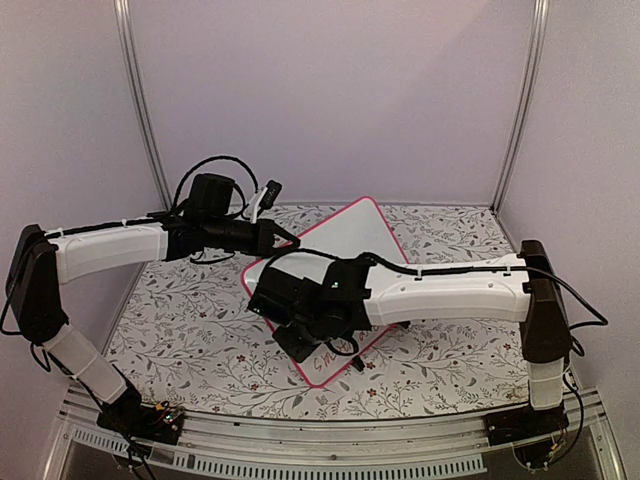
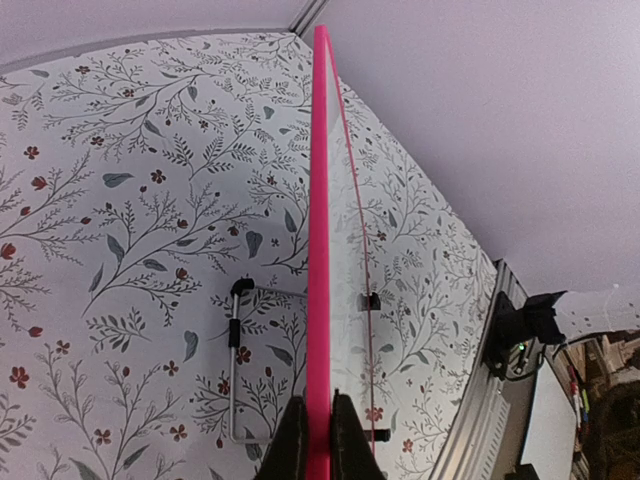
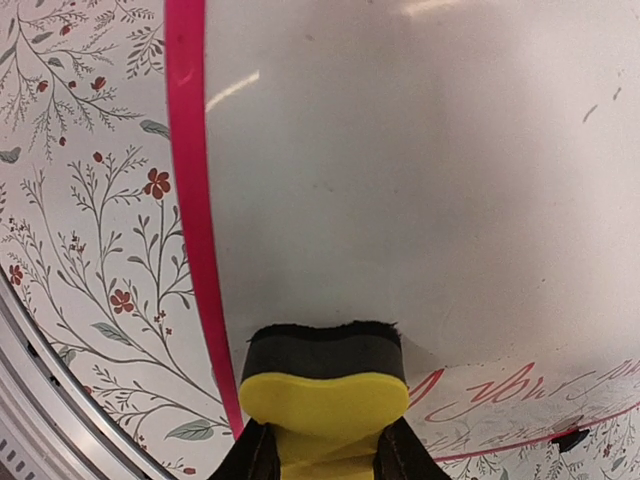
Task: Erase the whiteboard
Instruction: Erase the whiteboard at the center of the board.
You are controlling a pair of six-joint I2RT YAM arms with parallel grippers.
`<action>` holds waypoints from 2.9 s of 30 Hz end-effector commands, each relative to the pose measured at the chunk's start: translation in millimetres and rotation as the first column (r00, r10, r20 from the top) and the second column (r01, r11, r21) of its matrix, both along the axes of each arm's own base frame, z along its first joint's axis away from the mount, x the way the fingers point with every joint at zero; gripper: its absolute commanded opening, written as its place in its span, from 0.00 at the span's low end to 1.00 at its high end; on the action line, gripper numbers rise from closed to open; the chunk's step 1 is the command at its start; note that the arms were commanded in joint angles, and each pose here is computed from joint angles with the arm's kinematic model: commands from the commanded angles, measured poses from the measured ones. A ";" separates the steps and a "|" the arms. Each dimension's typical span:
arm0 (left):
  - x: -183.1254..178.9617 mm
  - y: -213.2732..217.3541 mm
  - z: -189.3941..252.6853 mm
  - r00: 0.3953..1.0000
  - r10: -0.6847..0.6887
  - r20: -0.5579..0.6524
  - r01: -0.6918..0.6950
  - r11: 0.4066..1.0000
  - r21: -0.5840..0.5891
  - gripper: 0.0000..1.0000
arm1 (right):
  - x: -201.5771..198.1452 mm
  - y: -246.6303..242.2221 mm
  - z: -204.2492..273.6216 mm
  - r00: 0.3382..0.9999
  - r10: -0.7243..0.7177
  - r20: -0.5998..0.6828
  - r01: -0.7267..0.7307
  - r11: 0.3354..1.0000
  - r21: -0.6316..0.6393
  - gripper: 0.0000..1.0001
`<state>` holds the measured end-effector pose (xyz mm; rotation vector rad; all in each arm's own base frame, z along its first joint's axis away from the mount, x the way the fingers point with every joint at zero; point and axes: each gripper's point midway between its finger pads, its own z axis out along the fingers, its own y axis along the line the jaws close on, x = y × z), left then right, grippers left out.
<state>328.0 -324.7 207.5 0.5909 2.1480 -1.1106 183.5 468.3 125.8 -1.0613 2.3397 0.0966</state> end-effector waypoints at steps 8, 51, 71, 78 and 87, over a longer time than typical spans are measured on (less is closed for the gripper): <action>-9.4 2.4 -43.0 0.999 -0.015 -0.033 0.020 0.990 0.140 0.00 | -9.4 -30.6 -36.8 0.994 -0.051 -0.096 0.049 0.999 -0.021 0.29; -11.4 5.4 -25.2 1.000 0.000 0.005 -0.001 0.994 0.108 0.00 | 2.5 -12.3 -11.7 0.995 -0.046 -0.093 0.047 0.999 0.005 0.29; -11.1 5.1 -26.1 1.000 0.010 -0.004 -0.009 0.995 0.098 0.00 | -11.1 -23.1 -14.1 0.989 -0.089 -0.120 0.095 0.994 0.046 0.29; -11.0 4.5 -27.4 1.000 0.008 -0.007 -0.007 0.995 0.098 0.00 | 24.8 -4.0 7.5 0.997 -0.077 -0.028 0.079 0.993 0.090 0.29; -10.8 3.1 -30.8 1.000 0.005 -0.019 -0.003 0.995 0.099 0.00 | 29.3 -20.0 -14.0 0.998 -0.040 -0.049 0.043 0.997 0.063 0.28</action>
